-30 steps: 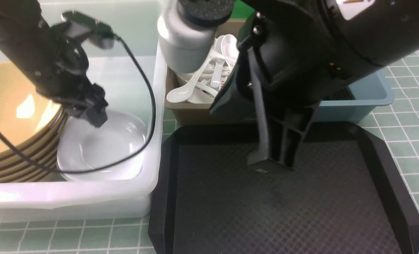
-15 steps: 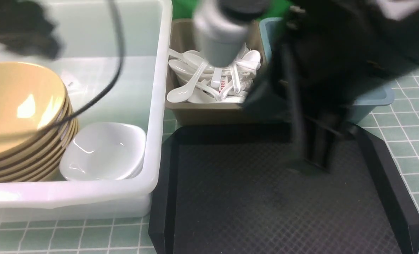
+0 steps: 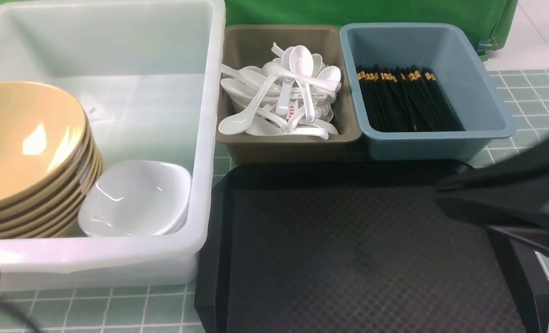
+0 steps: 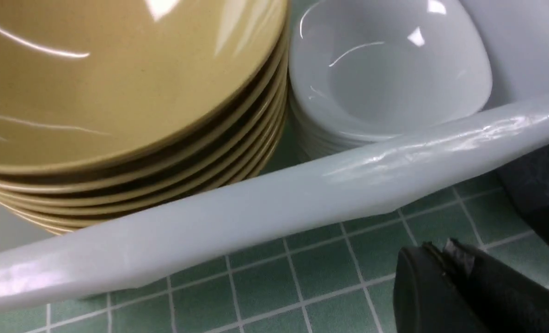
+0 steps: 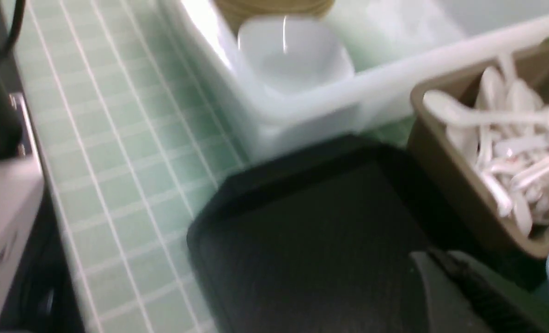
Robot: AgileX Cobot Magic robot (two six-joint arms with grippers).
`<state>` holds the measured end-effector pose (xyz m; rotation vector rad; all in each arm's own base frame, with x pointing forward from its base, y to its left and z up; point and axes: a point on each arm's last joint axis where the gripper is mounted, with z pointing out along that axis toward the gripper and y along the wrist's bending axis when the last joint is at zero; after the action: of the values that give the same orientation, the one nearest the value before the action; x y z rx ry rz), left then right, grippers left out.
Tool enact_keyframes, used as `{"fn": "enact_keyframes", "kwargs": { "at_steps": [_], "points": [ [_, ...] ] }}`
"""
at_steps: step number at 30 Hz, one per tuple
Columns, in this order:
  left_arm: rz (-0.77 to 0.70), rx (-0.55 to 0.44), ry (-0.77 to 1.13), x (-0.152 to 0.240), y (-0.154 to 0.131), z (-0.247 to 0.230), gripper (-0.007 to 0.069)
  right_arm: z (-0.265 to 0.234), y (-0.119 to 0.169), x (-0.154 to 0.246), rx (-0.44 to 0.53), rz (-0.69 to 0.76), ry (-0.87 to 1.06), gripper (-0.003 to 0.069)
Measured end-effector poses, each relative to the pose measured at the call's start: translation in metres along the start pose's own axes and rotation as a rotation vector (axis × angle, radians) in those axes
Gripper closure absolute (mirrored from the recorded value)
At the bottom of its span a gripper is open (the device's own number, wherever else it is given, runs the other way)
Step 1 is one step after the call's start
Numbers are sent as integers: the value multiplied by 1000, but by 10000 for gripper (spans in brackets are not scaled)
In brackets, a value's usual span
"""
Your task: On blue table put chopsticks spoon bowls plates into blue grey white boxes.
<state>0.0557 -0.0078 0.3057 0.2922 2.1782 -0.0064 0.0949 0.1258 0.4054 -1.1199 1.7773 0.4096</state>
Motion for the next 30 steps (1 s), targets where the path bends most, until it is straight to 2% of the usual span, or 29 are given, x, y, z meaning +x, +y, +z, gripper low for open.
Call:
{"fn": "enact_keyframes", "kwargs": {
  "at_steps": [5,10,25,30],
  "points": [
    [-34,-24,-212,25,-3,0,619,-19,6,22,26,49,-264,596],
    [-43,-30,-284,29,-4,0,619,-19,8,29,44,59,-422,592],
    [-43,-29,-274,31,-4,-1,619,-2,13,48,37,54,-391,580],
    [-43,-29,-274,31,-4,-1,619,-1,10,58,79,46,-402,604]
  ]
}}
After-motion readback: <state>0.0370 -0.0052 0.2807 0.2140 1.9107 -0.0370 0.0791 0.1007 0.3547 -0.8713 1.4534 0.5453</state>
